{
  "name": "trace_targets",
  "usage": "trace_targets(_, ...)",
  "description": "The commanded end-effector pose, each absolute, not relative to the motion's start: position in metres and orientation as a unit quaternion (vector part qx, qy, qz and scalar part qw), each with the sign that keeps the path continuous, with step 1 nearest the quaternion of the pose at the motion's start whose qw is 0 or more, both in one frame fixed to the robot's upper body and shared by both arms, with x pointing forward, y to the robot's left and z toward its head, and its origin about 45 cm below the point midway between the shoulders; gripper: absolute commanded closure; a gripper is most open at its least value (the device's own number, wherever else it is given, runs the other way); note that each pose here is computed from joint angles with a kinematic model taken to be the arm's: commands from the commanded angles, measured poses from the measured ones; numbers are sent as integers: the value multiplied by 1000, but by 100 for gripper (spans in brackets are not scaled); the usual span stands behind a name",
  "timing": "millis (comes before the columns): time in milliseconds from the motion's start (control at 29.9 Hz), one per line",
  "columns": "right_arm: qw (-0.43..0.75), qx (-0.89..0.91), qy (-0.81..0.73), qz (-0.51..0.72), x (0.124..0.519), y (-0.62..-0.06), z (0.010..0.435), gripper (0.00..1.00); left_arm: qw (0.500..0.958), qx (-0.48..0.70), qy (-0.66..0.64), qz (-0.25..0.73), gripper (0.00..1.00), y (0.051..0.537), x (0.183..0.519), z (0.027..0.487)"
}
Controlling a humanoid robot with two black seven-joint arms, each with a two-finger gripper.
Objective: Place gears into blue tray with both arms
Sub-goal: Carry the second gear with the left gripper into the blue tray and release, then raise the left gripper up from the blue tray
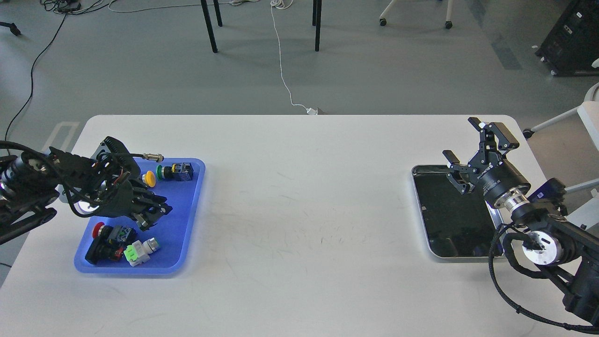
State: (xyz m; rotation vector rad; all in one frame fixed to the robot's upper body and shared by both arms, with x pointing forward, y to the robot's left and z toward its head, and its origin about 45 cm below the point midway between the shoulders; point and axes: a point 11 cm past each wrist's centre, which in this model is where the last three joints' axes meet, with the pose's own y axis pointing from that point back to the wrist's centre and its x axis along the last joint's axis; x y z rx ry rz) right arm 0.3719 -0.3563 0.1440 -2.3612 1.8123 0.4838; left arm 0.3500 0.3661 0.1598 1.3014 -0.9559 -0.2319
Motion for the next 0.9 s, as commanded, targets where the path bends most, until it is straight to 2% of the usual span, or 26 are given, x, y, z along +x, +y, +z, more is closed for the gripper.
trace_targets(0, 63, -781, 600, 160, 372, -357, 144, 4, 686, 590, -415, -93, 76, 375, 351, 155)
trace_targets(100, 62, -781, 600, 161, 371, -357, 143, 4, 683, 597, -411, -90, 70, 381, 352, 154)
trace_targets(234, 61, -782, 599, 161, 371, -356, 143, 4, 684, 593, -415, -87, 35, 379, 353, 156)
trace_targets(268, 62, -781, 600, 161, 371, -356, 143, 4, 685, 591, -417, -88, 30, 376, 353, 156)
trace_targets(401, 62, -782, 599, 161, 371, -356, 143, 4, 694, 579, -423, -70, 22, 368, 358, 163)
trace_targets(502, 60, -783, 598, 159, 371, -357, 144, 3, 715, 548, -433, -23, 19, 353, 370, 184)
trace_targets(569, 62, -786, 595, 158, 371, -354, 146, 3, 744, 504, -438, 14, 16, 331, 375, 204)
trace_targets(702, 65, -793, 586, 153, 374, -348, 153, 3, 833, 362, -396, 133, 12, 290, 379, 252)
trace_targets(769, 68, -794, 585, 152, 376, -346, 154, 1, 876, 283, -340, 190, 10, 275, 377, 264)
trace_targets(803, 67, -795, 584, 151, 376, -345, 154, 1, 897, 230, -296, 235, 4, 270, 377, 271)
trace_targets(870, 67, -796, 582, 152, 376, -343, 153, 1, 912, 147, -233, 304, 2, 264, 376, 278)
